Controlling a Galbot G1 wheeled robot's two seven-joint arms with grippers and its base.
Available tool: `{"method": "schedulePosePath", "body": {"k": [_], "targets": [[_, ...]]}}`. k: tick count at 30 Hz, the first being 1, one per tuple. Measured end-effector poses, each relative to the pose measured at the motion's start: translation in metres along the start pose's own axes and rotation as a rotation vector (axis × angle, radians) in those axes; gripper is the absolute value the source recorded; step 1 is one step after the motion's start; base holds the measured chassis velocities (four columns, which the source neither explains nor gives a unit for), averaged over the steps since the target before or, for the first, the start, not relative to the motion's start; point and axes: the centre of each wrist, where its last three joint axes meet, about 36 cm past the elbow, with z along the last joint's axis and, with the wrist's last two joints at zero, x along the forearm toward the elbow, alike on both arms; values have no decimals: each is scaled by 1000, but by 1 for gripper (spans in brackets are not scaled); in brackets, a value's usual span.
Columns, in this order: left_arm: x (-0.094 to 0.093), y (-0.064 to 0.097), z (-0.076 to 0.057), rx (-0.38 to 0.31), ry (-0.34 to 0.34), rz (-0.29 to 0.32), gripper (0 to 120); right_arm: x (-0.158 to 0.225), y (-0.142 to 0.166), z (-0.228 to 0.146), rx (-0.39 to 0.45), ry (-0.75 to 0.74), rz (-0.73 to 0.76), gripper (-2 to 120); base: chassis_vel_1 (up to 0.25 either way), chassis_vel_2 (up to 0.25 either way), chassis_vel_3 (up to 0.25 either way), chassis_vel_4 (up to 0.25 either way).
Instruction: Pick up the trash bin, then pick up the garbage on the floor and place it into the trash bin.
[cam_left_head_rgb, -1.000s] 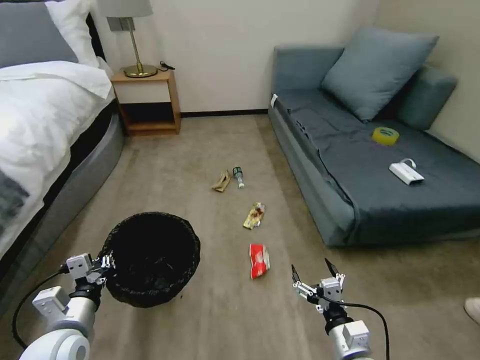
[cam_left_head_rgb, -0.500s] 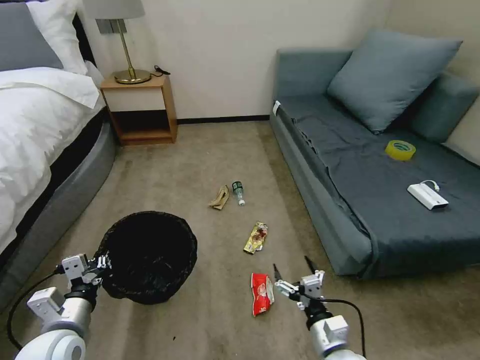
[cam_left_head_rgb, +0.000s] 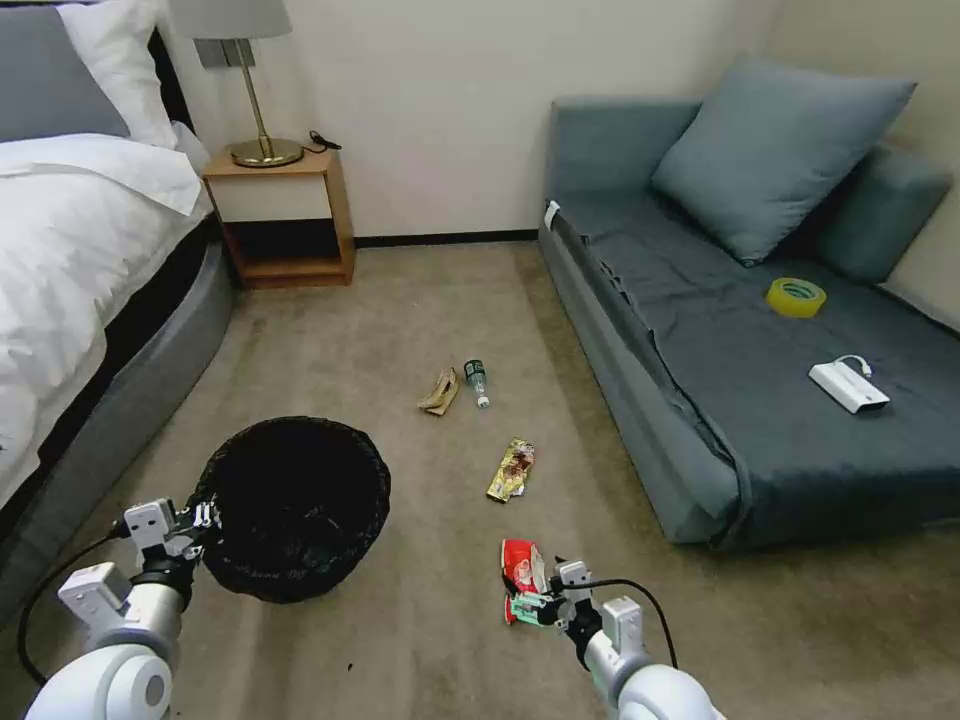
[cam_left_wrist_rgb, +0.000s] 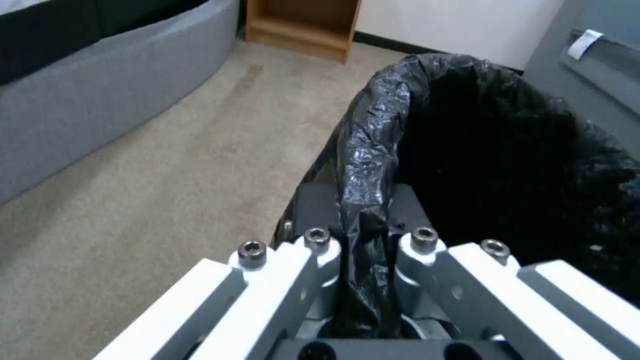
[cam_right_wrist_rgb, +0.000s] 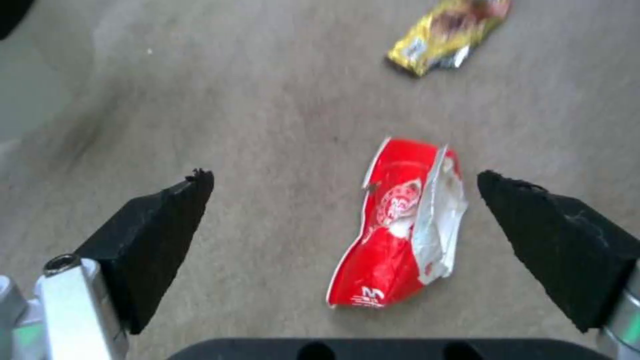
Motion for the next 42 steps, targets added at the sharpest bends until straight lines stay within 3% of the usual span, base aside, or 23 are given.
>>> {"method": "schedulePosePath", "body": {"k": [8, 15, 26, 30, 33, 36, 42], "targets": [[-4, 3, 3, -7, 7, 1, 5, -52, -33, -37, -88, 172, -15, 100, 0, 0, 0, 0], [-9, 5, 3, -12, 6, 3, 5, -79, -56, -29, -107, 292, 25, 100, 0, 0, 0, 0], [-10, 4, 6, -23, 14, 11, 5, -100, -60, -19, -118, 315, 27, 99, 0, 0, 0, 0], [-9, 5, 7, -24, 15, 12, 5, -108, -60, -13, -120, 323, 30, 82, 0, 0, 0, 0], [-9, 5, 7, -24, 16, 12, 5, -109, -60, -12, -118, 326, 30, 79, 0, 0, 0, 0], [-7, 5, 9, -25, 19, 15, 5, -114, -62, -3, -111, 335, 36, 54, 0, 0, 0, 0], [-6, 3, 11, -25, 20, 19, 5, -116, -62, 0, -112, 326, 40, 35, 0, 0, 0, 0]]}}
